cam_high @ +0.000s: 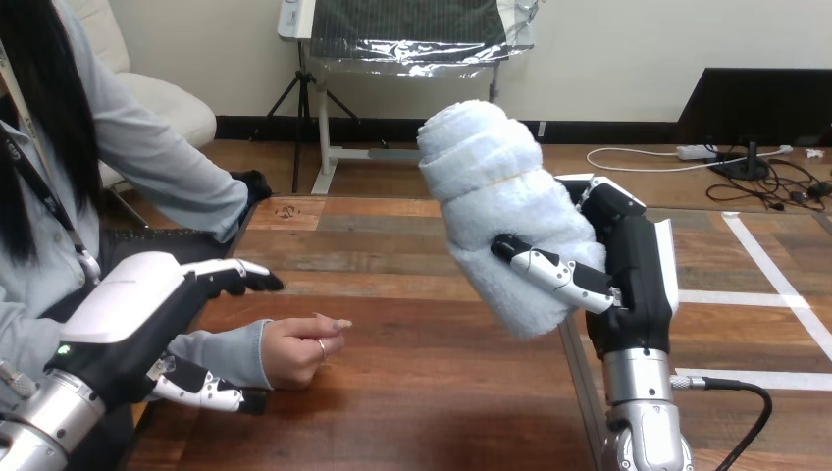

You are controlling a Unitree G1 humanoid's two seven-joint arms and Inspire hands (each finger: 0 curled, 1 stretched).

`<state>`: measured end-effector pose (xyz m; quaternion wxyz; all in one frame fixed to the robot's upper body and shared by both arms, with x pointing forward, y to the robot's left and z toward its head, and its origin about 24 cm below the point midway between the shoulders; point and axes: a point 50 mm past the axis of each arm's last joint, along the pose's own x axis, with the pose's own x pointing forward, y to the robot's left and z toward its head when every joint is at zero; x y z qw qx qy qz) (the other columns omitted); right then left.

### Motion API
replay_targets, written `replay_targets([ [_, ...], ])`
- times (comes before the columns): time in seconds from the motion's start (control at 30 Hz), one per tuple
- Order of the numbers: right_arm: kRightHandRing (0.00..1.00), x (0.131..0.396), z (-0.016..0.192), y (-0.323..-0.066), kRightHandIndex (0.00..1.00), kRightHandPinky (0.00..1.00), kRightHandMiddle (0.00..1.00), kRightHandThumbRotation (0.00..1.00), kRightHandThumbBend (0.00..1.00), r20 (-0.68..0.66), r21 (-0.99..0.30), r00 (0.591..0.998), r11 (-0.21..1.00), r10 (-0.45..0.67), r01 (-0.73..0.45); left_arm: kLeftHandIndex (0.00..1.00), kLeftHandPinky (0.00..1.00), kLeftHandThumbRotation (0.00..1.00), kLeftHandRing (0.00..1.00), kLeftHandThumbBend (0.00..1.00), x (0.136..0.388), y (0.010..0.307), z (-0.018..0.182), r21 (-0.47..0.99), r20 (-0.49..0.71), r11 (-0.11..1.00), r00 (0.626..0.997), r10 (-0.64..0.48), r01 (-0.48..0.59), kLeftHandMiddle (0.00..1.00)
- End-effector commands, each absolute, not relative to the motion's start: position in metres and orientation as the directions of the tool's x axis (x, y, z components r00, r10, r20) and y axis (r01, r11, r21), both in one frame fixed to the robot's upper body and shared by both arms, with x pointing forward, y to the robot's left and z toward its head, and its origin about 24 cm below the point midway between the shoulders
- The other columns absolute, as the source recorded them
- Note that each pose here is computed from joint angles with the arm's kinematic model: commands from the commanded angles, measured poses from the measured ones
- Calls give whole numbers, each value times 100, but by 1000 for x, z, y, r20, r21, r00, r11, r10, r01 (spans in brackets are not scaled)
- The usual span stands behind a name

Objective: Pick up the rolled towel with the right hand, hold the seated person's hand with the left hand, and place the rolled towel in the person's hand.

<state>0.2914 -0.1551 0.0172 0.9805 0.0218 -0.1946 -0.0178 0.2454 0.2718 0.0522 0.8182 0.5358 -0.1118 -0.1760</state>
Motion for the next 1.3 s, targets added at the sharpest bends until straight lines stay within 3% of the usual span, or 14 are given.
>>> replay_targets([
  [0.0,42,302,42,-154,50,36,50,0,78,490,63,870,998,-52,24,70,69,18,71,100,261,271,70,929,63,356,907,-416,99,71],
  [0.63,43,300,43,-154,49,36,50,0,80,505,40,862,999,-46,29,68,65,21,67,100,265,272,54,924,5,353,922,-388,144,67],
  [1.27,44,296,42,-154,48,37,50,0,81,515,33,857,999,-32,18,65,66,12,64,100,271,279,29,888,-95,403,945,-314,223,64],
])
